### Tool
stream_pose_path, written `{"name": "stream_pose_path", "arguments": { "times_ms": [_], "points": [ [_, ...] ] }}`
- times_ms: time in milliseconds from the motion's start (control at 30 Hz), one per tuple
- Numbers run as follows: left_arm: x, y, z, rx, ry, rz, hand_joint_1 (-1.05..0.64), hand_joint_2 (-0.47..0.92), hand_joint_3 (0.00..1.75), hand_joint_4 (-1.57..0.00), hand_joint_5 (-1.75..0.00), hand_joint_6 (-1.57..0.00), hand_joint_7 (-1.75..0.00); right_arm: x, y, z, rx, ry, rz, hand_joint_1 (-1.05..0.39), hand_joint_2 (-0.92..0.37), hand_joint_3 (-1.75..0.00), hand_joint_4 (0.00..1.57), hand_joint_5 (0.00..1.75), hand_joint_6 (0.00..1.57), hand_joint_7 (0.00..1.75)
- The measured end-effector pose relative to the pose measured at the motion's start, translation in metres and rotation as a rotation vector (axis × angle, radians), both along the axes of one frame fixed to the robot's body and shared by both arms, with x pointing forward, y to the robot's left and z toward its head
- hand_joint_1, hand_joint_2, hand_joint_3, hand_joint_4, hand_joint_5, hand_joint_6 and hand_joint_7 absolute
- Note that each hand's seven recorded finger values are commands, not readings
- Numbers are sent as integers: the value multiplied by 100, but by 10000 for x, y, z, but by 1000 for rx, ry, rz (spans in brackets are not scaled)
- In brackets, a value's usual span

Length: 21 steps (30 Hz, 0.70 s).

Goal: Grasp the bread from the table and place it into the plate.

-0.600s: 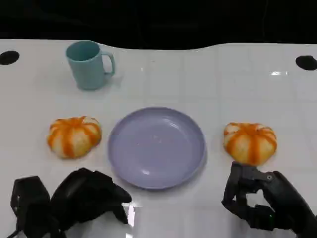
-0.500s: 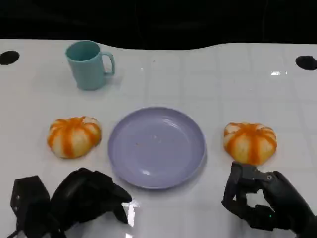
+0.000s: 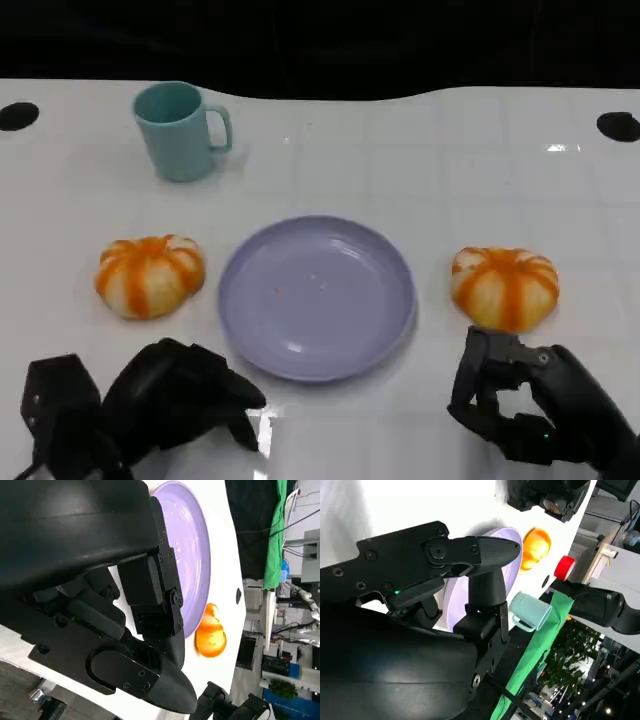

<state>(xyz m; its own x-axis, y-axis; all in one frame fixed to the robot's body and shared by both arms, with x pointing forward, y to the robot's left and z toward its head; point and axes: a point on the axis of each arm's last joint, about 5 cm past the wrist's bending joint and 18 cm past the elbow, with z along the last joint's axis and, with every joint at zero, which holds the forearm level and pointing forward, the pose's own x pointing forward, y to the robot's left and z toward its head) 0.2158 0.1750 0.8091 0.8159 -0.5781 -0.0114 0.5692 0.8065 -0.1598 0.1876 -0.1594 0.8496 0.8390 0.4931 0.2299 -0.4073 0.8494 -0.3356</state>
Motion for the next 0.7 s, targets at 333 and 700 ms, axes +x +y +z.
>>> {"name": "stream_pose_path", "arguments": {
  "times_ms": [333,700],
  "points": [
    [-1,2,-1,1,1,0,-105,83,0,-126,-88,-157,-7,0,1,0,-3,0,1,-48,-92,-29,93,175,74,175],
    [0,4,0,1,1,0,-105,84,0,-127,-89,-157,-6,11,3,35,8,-14,-2,-49,-92,-31,74,170,61,145]
  ]
}}
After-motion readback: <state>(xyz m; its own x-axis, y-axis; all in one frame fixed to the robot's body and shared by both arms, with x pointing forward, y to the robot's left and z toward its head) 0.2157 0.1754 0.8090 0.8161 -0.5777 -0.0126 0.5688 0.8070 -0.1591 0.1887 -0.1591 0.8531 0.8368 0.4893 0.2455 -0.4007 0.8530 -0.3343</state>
